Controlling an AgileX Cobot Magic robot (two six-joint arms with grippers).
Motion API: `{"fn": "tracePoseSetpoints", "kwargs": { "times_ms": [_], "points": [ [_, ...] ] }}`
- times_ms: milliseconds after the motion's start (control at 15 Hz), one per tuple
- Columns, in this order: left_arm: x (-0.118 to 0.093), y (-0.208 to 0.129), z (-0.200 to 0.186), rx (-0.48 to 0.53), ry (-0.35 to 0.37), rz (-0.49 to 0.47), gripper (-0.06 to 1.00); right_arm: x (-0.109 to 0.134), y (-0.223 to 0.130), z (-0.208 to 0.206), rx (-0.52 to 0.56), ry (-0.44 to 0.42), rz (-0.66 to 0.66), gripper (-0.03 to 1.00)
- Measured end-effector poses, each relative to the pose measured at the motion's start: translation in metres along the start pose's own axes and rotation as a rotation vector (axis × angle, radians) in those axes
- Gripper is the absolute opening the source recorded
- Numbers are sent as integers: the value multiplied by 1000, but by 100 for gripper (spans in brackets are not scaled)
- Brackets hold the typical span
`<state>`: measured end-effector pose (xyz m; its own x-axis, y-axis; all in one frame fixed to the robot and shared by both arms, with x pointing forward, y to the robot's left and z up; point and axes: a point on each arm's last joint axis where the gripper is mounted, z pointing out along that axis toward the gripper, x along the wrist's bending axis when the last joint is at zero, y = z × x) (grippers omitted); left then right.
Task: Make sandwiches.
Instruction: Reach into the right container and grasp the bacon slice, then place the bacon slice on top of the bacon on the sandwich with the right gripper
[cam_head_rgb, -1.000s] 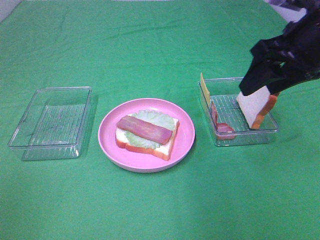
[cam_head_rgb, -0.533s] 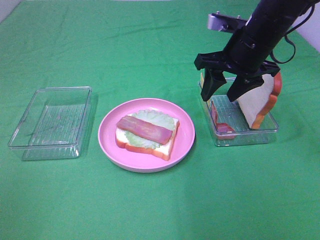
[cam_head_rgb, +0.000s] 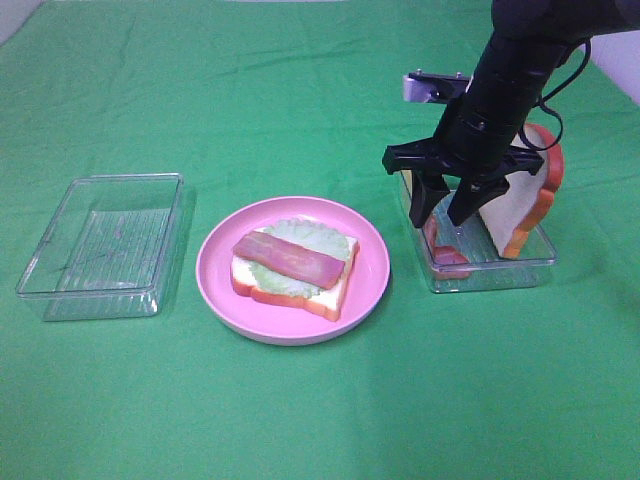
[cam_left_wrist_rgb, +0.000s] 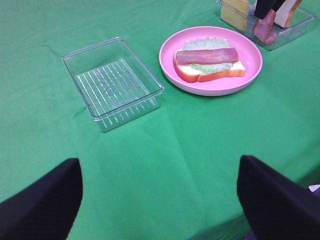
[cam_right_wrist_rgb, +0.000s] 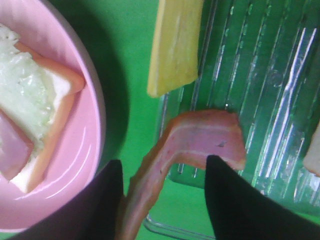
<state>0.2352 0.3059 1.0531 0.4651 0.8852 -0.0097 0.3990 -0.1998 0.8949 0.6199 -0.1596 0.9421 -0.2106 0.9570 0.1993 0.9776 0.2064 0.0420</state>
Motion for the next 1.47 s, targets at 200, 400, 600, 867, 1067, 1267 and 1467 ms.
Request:
{"fn": "tracePoseSetpoints", "kwargs": {
  "times_ms": [200, 400, 600, 867, 1067, 1267, 1467],
  "points": [
    [0, 0, 0, -1, 0, 0, 80, -1, 1, 2, -3, -9, 14, 20],
    [0, 0, 0, -1, 0, 0, 80, -1, -1, 2, 19, -9, 13, 0],
    [0, 0, 0, -1, 0, 0, 80, 2, -2, -13, 19, -5, 5, 0],
    [0, 0, 0, -1, 0, 0, 80, 11, -12, -58, -48, 12, -16, 0],
    [0, 0, 0, -1, 0, 0, 80, 27, -30, -109, -137, 110, -28, 0],
    [0, 0, 0, -1, 0, 0, 80, 47, -37, -123, -150, 316, -85, 0],
    [0, 0, 0, -1, 0, 0, 80, 74, -33, -116, -169, 466, -149, 0]
  ]
}}
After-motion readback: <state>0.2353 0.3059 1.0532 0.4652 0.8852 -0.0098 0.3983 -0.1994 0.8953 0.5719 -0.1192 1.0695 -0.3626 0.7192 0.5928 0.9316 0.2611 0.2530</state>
